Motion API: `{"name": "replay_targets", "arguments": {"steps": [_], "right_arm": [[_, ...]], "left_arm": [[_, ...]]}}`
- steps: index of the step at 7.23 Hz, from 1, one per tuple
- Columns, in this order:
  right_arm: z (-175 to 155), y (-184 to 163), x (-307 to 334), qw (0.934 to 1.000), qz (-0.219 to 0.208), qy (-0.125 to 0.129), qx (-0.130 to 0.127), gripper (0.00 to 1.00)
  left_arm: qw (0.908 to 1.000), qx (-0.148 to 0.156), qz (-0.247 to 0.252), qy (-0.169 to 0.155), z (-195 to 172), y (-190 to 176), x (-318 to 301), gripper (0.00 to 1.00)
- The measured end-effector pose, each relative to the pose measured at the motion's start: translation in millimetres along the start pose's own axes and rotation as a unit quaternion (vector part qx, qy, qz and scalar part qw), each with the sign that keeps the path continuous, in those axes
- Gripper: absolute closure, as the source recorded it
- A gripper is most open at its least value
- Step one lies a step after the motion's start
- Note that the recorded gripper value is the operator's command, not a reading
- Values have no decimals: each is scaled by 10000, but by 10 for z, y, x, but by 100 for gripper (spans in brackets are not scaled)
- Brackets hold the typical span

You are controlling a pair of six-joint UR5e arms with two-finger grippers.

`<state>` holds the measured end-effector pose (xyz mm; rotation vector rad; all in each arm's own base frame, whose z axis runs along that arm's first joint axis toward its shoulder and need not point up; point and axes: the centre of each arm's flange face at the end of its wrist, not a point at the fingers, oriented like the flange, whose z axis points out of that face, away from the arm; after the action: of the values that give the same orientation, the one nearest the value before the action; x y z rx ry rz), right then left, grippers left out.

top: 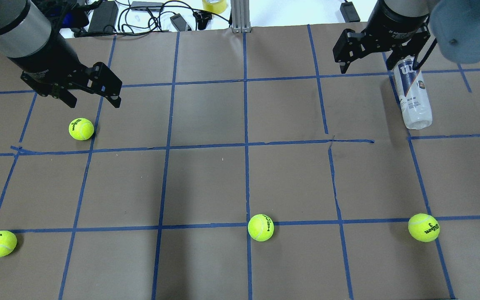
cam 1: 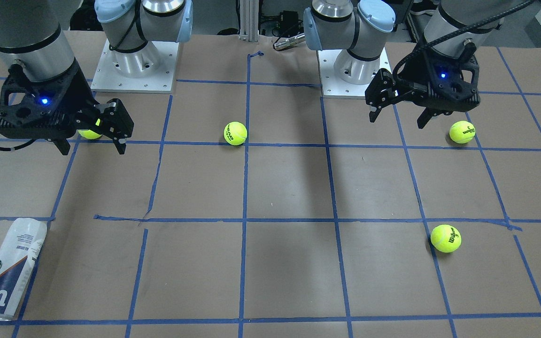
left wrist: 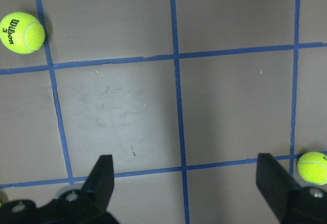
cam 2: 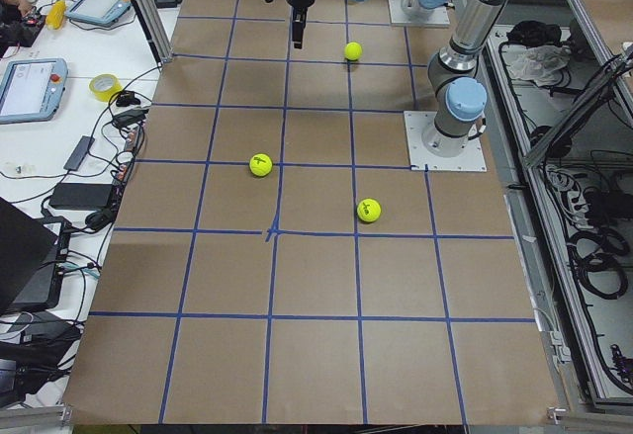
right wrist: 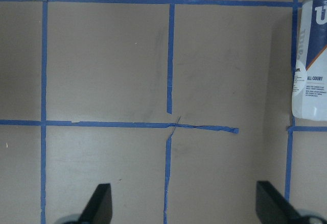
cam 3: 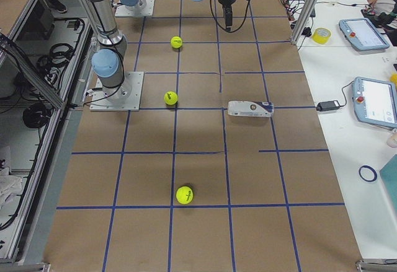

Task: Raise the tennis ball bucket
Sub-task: 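Lower the right gripper around the standing Wilson tennis ball can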

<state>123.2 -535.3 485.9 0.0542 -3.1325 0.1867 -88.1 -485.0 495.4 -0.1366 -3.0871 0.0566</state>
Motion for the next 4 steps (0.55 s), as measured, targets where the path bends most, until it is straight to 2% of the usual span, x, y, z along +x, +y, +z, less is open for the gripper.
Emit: {"name": "replay_targets", "arguments": {"steps": [2, 4], "right_arm": [[15, -26, 23, 10000, 48, -24, 4, 0], [-27, -286, 299, 9995, 300, 78, 92, 0]], "left_arm": [[10000, 0, 49, -19, 53, -57, -18, 0], [9999, 96, 36, -37, 119, -169, -47, 0]]}}
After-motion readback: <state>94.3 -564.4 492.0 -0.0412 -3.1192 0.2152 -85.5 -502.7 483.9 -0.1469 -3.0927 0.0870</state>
